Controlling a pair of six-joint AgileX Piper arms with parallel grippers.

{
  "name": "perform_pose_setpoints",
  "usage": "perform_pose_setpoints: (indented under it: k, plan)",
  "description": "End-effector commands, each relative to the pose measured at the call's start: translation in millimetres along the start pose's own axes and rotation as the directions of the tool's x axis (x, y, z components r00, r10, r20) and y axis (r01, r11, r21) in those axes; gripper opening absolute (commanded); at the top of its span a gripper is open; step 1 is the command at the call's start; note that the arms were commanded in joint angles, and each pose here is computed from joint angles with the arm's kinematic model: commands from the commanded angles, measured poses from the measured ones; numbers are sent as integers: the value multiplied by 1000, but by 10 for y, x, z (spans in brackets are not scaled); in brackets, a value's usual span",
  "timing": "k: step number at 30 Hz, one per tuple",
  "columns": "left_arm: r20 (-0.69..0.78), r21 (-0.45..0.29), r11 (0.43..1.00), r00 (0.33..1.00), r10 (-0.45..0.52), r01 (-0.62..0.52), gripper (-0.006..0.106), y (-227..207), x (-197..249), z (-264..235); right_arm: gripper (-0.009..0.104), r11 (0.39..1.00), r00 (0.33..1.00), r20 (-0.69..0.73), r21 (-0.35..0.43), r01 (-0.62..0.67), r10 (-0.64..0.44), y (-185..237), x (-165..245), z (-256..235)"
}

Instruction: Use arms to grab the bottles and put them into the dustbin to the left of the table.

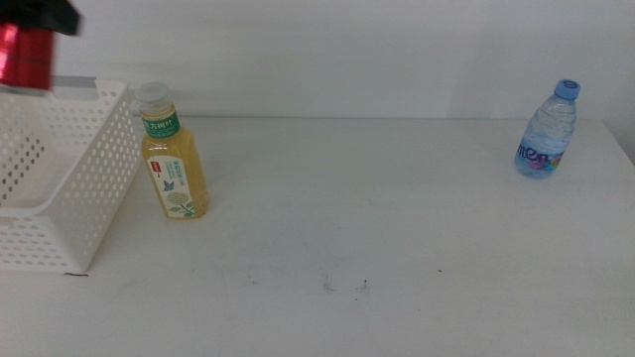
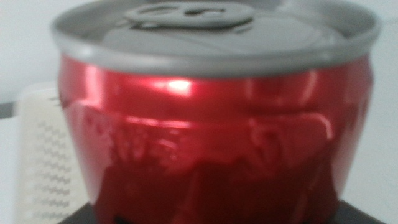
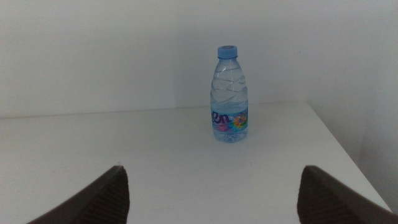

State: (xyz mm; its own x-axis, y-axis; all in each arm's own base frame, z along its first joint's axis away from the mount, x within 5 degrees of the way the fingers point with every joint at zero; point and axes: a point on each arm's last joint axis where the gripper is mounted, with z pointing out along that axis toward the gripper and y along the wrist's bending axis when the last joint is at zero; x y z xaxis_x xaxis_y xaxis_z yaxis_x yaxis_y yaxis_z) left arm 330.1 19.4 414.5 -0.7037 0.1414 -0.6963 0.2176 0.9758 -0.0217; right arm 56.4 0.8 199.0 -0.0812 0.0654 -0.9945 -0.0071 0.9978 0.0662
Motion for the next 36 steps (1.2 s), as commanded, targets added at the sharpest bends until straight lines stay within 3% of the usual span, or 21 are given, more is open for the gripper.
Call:
perform_pose_setpoints:
  k: [1,10,19,22,25,35,36]
  plan:
    - [31,-20,999,999,-42,43,6,209,-73,-25,81,1000,1000,10,5,13,-13,-4,3,-1]
    - [-122,-67,990,984,-133,125,6,916,128,622,81,1000,1000,10,5,13,-13,-4,3,-1]
    - [-245,-139,985,961,-131,99,6,1240,405,1374,81,1000,1000,10,5,13,-13,-4,3,-1]
    - [-281,-142,985,950,-136,99,12,1289,492,1536,81,1000,1000,10,5,13,-13,-4,3,-1]
    - [-315,-135,985,938,-143,105,24,1310,563,1640,81,1000,1000,10,5,13,-13,-4,3,-1]
    - [-351,-114,986,924,-152,118,92,1277,569,1613,81,1000,1000,10,5,13,-13,-4,3,-1]
    - [-347,-117,985,924,-162,128,94,1264,542,1561,81,1000,1000,10,5,13,-13,-4,3,-1]
